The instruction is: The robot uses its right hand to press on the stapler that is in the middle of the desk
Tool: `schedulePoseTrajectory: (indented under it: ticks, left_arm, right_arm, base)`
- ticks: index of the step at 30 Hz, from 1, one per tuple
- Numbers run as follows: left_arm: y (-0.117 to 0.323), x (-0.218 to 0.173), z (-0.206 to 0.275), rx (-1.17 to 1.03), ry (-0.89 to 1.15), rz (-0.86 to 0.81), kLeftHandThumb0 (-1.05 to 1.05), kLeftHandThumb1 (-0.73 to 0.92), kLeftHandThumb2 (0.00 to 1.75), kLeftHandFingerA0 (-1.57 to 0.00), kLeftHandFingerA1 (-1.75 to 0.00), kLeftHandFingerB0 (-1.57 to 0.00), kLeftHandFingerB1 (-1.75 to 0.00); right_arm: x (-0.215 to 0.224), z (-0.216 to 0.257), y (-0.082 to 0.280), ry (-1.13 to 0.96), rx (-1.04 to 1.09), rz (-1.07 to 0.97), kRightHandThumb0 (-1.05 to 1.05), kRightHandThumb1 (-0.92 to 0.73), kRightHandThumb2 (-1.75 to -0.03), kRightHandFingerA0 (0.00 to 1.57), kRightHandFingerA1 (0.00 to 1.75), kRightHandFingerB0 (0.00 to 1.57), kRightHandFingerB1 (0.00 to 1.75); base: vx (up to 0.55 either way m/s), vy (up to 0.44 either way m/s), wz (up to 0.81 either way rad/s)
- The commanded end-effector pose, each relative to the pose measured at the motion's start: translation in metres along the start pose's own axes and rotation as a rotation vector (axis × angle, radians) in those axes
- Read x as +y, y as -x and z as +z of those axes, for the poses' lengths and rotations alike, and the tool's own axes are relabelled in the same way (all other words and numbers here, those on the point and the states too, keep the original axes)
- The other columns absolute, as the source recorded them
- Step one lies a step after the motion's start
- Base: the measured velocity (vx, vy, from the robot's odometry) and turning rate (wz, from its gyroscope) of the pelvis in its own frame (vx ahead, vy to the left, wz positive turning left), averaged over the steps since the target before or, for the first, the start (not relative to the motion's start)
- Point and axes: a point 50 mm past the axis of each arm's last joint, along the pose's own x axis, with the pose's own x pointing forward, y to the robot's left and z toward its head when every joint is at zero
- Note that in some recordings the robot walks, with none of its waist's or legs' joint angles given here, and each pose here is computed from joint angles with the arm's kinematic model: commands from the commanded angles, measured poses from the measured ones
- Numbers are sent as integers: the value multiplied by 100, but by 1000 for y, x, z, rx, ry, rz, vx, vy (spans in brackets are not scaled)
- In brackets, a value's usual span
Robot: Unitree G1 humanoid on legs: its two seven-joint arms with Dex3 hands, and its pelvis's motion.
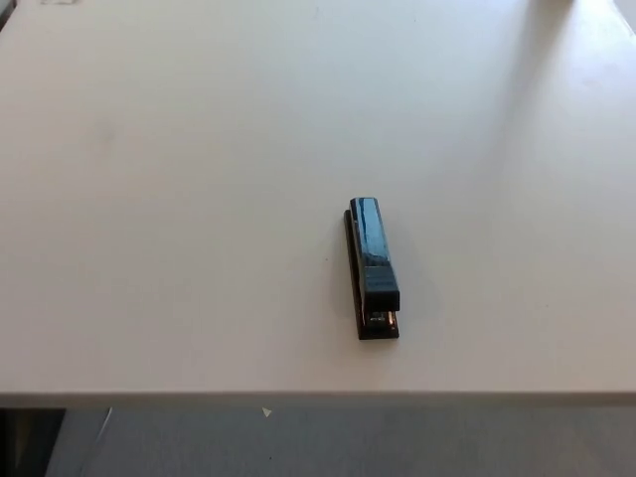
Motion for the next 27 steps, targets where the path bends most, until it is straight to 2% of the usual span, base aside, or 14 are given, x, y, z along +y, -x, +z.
schedulePoseTrajectory:
  ticks: [1,10,11,12,15,16,17,18,19,20,22,23,24,27]
  left_arm:
    - [2,25,23,-194,5,32,-79,82,65,-23,-33,-22,-31]
    - [1,22,32,-254,14,15,-76,82,66,-31,-34,-29,-32]
    - [0,23,32,-239,18,15,-81,84,66,-23,-32,-25,-31]
    - [-1,24,33,-234,18,21,-80,83,66,-19,-31,-22,-30]
    - [-1,25,35,-252,79,13,-76,81,65,-17,-32,-21,-31]
    - [-1,25,37,-265,76,16,-76,82,65,-20,-32,-23,-31]
    - [-1,25,37,-271,71,18,-76,83,66,-18,-30,-21,-30]
    - [-1,26,37,-273,75,17,-76,83,66,-18,-30,-21,-30]
    - [-1,26,38,-274,71,23,-76,83,66,-18,-31,-20,-30]
    - [0,26,39,-284,65,30,-37,48,106,0,-48,0,-46]
    - [0,33,44,-307,82,46,-80,65,103,-3,-36,-13,-44]
    - [-1,35,48,-321,97,44,-79,64,103,-1,-33,-8,-42]
    - [-2,35,52,-332,91,48,-78,65,104,-1,-36,-9,-43]
    - [-2,36,54,-339,127,45,-80,66,103,0,-38,-13,-44]
  right_arm:
    - [-12,21,0,-118,-198,-29,-77,-87,-66,32,33,25,29]
    - [-16,21,0,-127,-206,-57,-80,-88,-67,33,33,24,28]
    - [-20,23,0,-240,-220,-67,-84,-69,-98,23,44,15,40]
    - [-23,23,0,-305,-235,-87,-82,-84,-65,27,35,20,30]
    - [-35,23,3,-396,-272,-147,-78,-85,-66,27,37,17,30]
    - [-42,24,3,-437,-276,-167,-78,-73,-95,22,45,13,41]
    - [-47,23,3,-447,-269,-188,-79,-72,-98,22,46,12,41]
    - [-52,23,4,-454,-267,-212,-79,-72,-98,22,46,12,41]
    - [-58,23,5,-465,-270,-223,-77,-89,-67,28,36,17,29]
    - [-67,23,7,-519,-296,-239,-78,-73,-94,20,45,12,41]
    - [-76,24,8,-522,-304,-262,-78,-88,-67,28,38,16,29]
    - [-85,24,10,-549,-312,-276,-78,-88,-66,29,38,16,29]
    - [-93,25,12,-549,-321,-294,-79,-71,-98,23,47,11,40]
    - [-108,27,17,-605,-366,-326,-75,-70,-97,24,49,10,41]
  base:
    - [0,0,0]
    - [0,0,0]
    - [0,0,0]
    - [0,0,0]
    - [0,0,0]
    - [0,0,0]
    - [0,0,0]
    - [0,0,0]
    - [0,0,0]
    - [0,0,0]
    - [0,0,0]
    - [0,0,0]
    - [0,0,0]
    - [0,0,0]
